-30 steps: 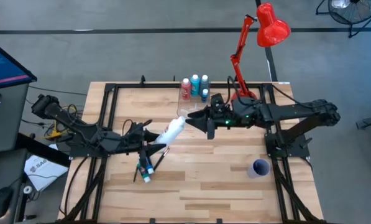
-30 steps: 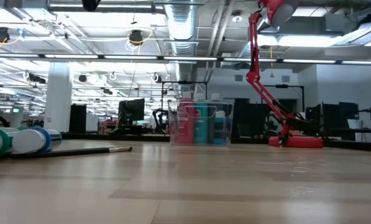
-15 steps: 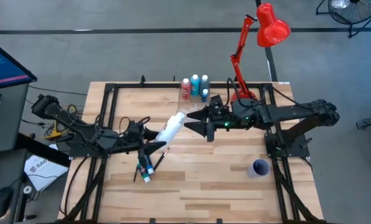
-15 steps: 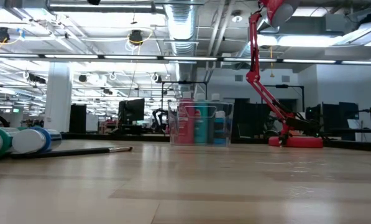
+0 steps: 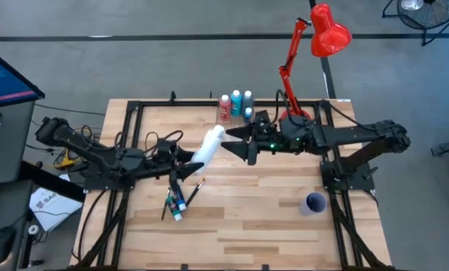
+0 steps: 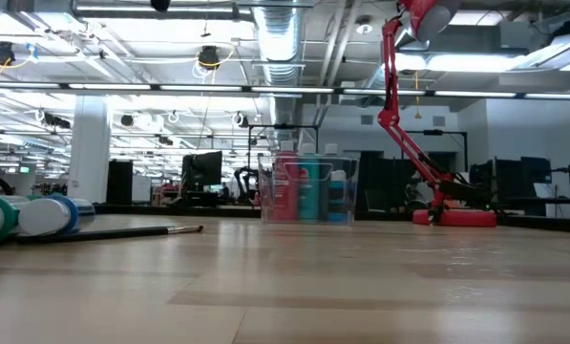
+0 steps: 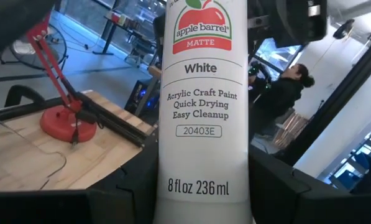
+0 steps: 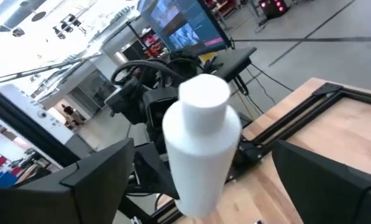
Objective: Pick & Place Paint Supplies
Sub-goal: Put the white paint bottle into the transparent bin
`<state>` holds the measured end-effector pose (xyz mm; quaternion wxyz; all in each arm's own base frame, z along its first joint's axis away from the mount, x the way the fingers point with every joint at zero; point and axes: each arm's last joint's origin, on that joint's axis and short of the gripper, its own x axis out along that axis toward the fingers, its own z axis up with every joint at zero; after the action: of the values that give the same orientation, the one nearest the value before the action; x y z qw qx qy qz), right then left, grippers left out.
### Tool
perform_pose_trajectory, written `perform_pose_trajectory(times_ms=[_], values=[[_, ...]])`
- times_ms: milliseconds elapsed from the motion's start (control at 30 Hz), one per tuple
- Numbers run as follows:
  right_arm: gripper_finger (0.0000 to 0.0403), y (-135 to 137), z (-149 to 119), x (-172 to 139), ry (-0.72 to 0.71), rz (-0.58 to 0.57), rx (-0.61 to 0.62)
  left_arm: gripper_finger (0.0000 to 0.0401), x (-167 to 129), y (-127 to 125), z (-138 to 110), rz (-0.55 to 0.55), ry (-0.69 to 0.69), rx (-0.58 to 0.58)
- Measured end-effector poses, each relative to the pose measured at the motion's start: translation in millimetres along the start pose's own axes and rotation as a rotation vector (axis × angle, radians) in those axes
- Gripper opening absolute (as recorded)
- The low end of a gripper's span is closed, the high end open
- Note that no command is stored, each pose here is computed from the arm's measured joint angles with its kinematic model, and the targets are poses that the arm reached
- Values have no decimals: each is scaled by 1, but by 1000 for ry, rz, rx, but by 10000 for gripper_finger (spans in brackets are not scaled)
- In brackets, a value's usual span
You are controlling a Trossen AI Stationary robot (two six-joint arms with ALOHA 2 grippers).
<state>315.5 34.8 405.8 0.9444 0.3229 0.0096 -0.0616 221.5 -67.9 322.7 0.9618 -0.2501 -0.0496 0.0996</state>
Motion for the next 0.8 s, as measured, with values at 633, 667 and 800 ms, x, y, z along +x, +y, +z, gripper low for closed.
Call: perform_pose_trajectory(times_ms=[633,667,800], values=[[385,-21,19,5,-72,-59,-34,185,23,36,23,-27,-31,-70],[386,-22,21,5,-84,-64,-33,185,23,37,24,-30,-35,-75],[386,-27,27,13,-154,-63,-20,185,24,38,24,-47,-28,-77]])
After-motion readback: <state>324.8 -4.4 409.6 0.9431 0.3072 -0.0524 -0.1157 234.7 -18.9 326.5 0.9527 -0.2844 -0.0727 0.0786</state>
